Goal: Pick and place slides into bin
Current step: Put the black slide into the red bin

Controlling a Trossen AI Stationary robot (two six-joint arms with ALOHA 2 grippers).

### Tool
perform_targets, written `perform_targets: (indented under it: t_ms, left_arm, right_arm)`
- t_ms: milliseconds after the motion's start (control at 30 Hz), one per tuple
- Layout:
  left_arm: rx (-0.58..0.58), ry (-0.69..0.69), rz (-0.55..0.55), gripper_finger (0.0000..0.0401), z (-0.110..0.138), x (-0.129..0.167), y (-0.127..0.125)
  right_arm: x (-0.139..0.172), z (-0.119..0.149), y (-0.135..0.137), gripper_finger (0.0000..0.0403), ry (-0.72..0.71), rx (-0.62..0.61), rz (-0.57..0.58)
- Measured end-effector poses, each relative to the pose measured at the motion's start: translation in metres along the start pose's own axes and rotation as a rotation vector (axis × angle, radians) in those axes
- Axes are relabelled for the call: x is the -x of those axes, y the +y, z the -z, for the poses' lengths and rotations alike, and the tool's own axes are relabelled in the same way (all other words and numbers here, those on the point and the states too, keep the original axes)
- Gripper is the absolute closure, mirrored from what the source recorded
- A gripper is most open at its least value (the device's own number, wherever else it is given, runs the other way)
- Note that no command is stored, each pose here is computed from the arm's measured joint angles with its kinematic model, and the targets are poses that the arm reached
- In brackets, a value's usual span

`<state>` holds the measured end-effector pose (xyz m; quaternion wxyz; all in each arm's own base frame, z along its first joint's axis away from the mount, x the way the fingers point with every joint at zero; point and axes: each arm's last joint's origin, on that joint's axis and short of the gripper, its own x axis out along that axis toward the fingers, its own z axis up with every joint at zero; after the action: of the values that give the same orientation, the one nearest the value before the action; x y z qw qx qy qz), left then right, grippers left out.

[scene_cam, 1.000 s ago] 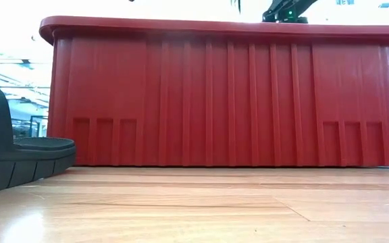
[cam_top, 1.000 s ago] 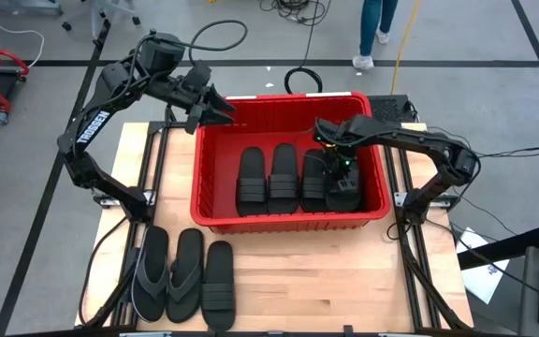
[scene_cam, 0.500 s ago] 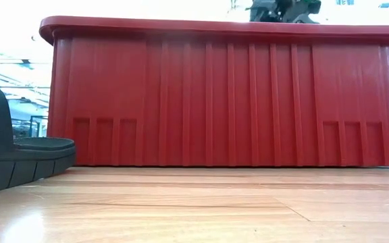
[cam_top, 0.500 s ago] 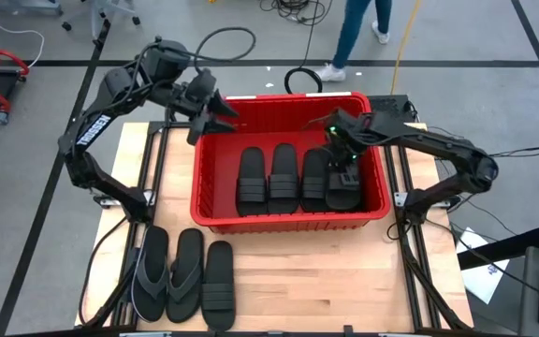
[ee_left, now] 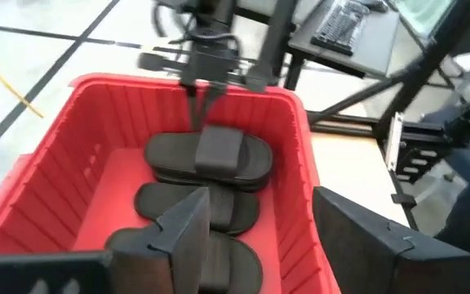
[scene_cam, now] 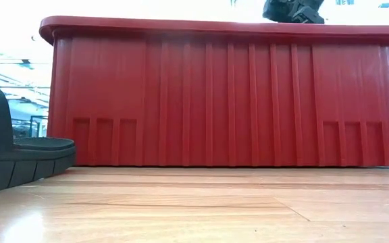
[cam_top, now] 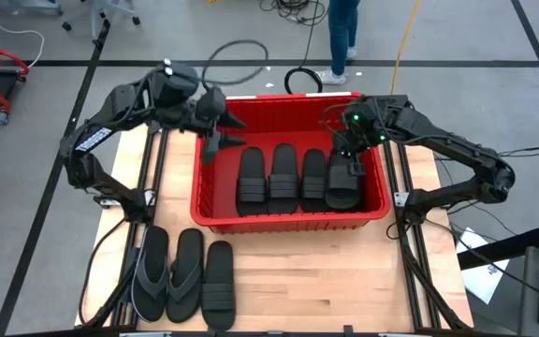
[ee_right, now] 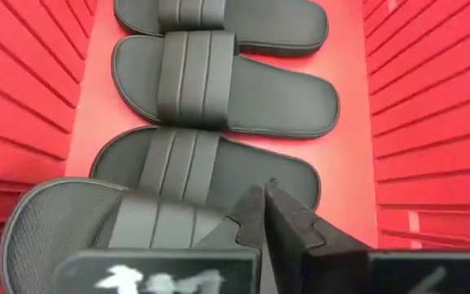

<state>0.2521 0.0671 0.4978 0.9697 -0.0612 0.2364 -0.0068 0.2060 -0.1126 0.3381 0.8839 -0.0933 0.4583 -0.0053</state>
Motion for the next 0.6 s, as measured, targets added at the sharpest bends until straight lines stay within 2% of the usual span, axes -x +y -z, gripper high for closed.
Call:
perform_targets:
  t_ms: [133,267,333,500,600]
  left_arm:
    - [-0.009,0.024,0.075,0.0242,0.001,-0.007,-0.031]
    - [0.006,0.059,0.131,0.0336,0.006,-0.011,-0.062]
    - [0.000,0.080,0.113,0.0381,0.010,-0.008,-0.077]
    - [-0.056,0.114,-0.065,0.0388,0.026,0.014,-0.107]
    - [-0.053,0.052,-0.044,0.0398,0.039,0.028,-0.121]
  right_arm:
    - [0.000,-0.001,-0.001,0.0402,-0.037,-0.007,-0.028]
    - [0.002,-0.009,-0.001,0.0402,-0.165,-0.029,-0.102]
    - [0.007,-0.013,0.000,0.0402,-0.244,-0.045,-0.131]
    - [0.038,-0.021,0.009,0.0402,-0.446,-0.106,-0.150]
    - [0.059,-0.023,0.022,0.0402,-0.532,-0.138,-0.170]
